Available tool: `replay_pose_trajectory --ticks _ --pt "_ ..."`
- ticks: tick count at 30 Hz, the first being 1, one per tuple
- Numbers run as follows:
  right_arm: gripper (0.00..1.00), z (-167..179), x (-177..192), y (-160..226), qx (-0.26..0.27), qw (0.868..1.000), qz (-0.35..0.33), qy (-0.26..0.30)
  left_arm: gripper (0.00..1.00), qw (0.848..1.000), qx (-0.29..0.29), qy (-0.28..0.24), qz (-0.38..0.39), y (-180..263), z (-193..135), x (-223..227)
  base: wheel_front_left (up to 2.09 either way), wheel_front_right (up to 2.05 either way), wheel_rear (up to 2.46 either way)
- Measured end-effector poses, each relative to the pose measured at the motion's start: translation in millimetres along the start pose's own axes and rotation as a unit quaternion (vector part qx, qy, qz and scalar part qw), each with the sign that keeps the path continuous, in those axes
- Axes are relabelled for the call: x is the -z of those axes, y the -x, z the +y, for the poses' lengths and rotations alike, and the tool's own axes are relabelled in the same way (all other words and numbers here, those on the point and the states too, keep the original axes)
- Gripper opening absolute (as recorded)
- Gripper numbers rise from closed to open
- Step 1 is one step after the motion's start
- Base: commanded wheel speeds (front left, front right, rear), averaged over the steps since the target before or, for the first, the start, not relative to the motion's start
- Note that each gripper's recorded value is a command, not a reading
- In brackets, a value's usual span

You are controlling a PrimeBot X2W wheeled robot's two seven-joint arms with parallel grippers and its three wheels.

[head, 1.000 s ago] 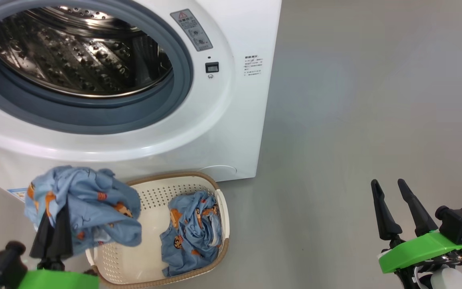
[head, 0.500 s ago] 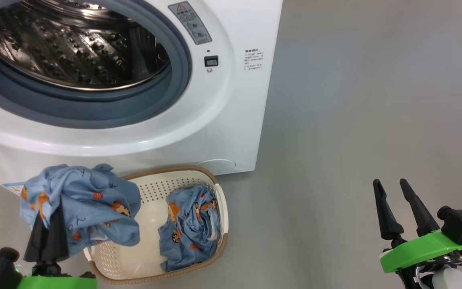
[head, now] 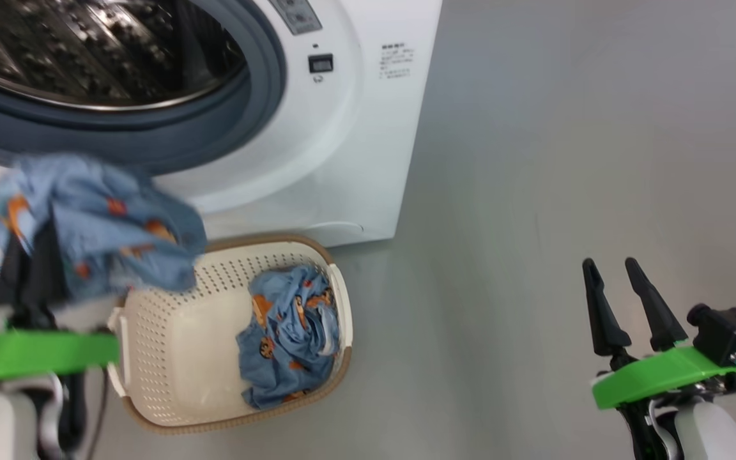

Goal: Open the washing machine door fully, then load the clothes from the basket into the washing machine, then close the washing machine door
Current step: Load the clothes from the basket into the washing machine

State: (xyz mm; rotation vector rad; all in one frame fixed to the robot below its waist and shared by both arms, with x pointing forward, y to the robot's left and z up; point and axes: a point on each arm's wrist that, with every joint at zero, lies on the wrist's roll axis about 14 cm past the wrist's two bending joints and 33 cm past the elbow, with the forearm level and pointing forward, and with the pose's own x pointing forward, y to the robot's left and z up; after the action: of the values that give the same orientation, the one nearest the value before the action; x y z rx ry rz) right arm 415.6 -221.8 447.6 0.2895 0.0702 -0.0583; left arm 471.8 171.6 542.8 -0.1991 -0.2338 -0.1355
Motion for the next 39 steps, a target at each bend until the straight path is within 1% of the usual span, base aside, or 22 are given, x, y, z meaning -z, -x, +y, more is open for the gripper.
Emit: replay_pose_trajectory --ticks 7,10,17,22,25,30,35,39 --pt "1.00 -2.4 8.2 -13.0 0.007 1.000 0.007 -0.002 0.00 1.000 0.018 -0.009 -0.018 -57.9 3.7 3.1 0.00 0.00 0.00" --pt "1.00 -4.5 13.9 -21.0 0.013 1.000 0.010 -0.006 0.00 1.000 0.020 -0.012 -0.015 -90.2 7.6 15.0 0.00 0.00 0.00" --pt "1.00 -12.1 21.9 -28.0 0.026 0.999 0.017 -0.005 0.00 0.998 0.022 -0.006 0.051 -124.9 8.1 72.5 0.00 0.00 0.00" --pt "1.00 -16.3 26.9 -27.3 0.035 0.999 0.024 -0.004 0.00 0.997 0.015 0.007 0.081 -148.5 9.6 99.3 0.00 0.00 0.00" --pt "1.00 -20.4 27.2 -27.6 0.040 0.999 0.024 -0.001 0.00 0.994 0.010 0.013 0.104 -158.5 11.1 117.5 0.00 0.00 0.00" --pt "1.00 -25.9 32.5 -25.3 0.048 0.998 0.032 0.003 0.00 0.989 0.011 0.007 0.150 -166.4 11.6 150.9 0.00 0.00 0.00" --pt "1.00 -28.4 36.2 -24.4 0.053 0.998 0.037 0.005 0.00 0.988 0.009 0.005 0.157 -179.4 15.3 158.9 0.00 0.00 0.00" --pt "1.00 -33.6 35.8 -24.9 0.059 0.998 0.037 0.009 0.00 0.993 0.019 0.003 0.115 -202.9 12.7 139.0 0.00 0.00 0.00"
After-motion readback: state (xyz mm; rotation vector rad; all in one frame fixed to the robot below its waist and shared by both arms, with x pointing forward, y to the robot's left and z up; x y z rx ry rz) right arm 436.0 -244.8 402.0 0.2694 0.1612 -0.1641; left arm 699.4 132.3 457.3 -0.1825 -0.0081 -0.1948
